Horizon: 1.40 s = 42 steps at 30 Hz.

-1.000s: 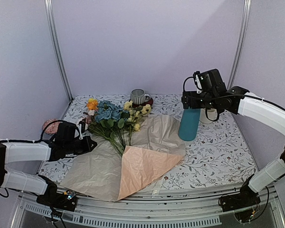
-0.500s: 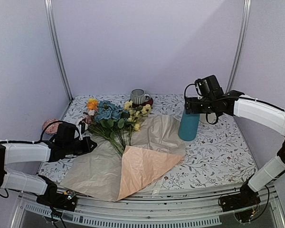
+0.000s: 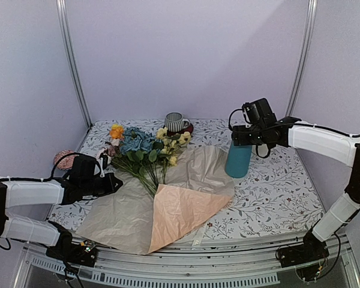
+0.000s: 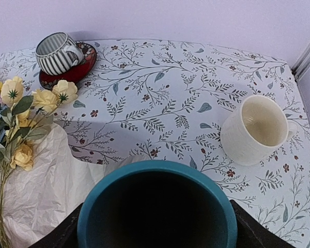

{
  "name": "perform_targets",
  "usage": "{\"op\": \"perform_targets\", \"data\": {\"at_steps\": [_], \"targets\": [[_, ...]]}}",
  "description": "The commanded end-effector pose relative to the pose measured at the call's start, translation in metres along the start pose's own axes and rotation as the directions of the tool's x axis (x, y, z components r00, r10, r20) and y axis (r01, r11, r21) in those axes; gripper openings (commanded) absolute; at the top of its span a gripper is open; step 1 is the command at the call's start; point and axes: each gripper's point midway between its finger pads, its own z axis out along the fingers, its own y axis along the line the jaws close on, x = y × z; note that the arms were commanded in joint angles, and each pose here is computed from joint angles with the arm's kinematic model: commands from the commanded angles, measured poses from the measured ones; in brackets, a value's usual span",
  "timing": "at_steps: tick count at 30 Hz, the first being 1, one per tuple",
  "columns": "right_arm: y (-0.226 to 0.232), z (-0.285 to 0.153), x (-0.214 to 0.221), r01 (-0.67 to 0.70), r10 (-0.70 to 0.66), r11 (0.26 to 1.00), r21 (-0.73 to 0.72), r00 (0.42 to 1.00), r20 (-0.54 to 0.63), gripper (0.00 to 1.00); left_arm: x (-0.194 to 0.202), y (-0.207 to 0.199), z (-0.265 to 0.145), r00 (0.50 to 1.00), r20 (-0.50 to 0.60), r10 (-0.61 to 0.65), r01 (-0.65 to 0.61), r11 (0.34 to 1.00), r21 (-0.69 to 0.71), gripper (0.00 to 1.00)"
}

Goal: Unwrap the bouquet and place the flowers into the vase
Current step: Move the vase to the corner of the board.

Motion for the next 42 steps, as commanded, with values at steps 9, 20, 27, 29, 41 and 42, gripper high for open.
{"op": "perform_targets", "data": {"at_steps": [9,20,27,29,41,42], "targets": [[-0.041,-0.016,-0.025,-0.053,0.049,0.997,0.058,0.996,0.077,0.67,0.002,-0.004,0.001,1.000,-0.015,0.013,-0.013,1.000,0.008,0.06],[-0.129,-0.026,-0.024,-0.129,0.109,0.971,0.199,0.988,0.111,0.66,0.001,-0.006,0.001,1.000,-0.015,0.018,-0.018,1.000,0.014,0.06],[-0.139,-0.022,-0.015,-0.136,0.117,0.967,0.218,0.988,0.097,0.74,0.000,-0.010,0.001,1.000,-0.014,0.020,-0.020,1.000,0.022,0.06],[-0.138,-0.023,-0.016,-0.138,0.119,0.967,0.216,0.988,0.098,0.85,0.001,-0.010,0.001,1.000,-0.017,0.021,-0.021,1.000,0.023,0.06],[-0.120,-0.097,-0.053,-0.104,0.074,0.974,0.202,0.986,0.150,0.99,-0.001,-0.017,-0.003,0.999,-0.010,0.043,-0.042,0.998,0.045,0.06],[-0.120,-0.105,-0.057,-0.110,0.078,0.973,0.203,0.984,0.162,0.99,-0.002,-0.019,-0.003,0.999,-0.008,0.048,-0.048,0.998,0.050,0.06]]}}
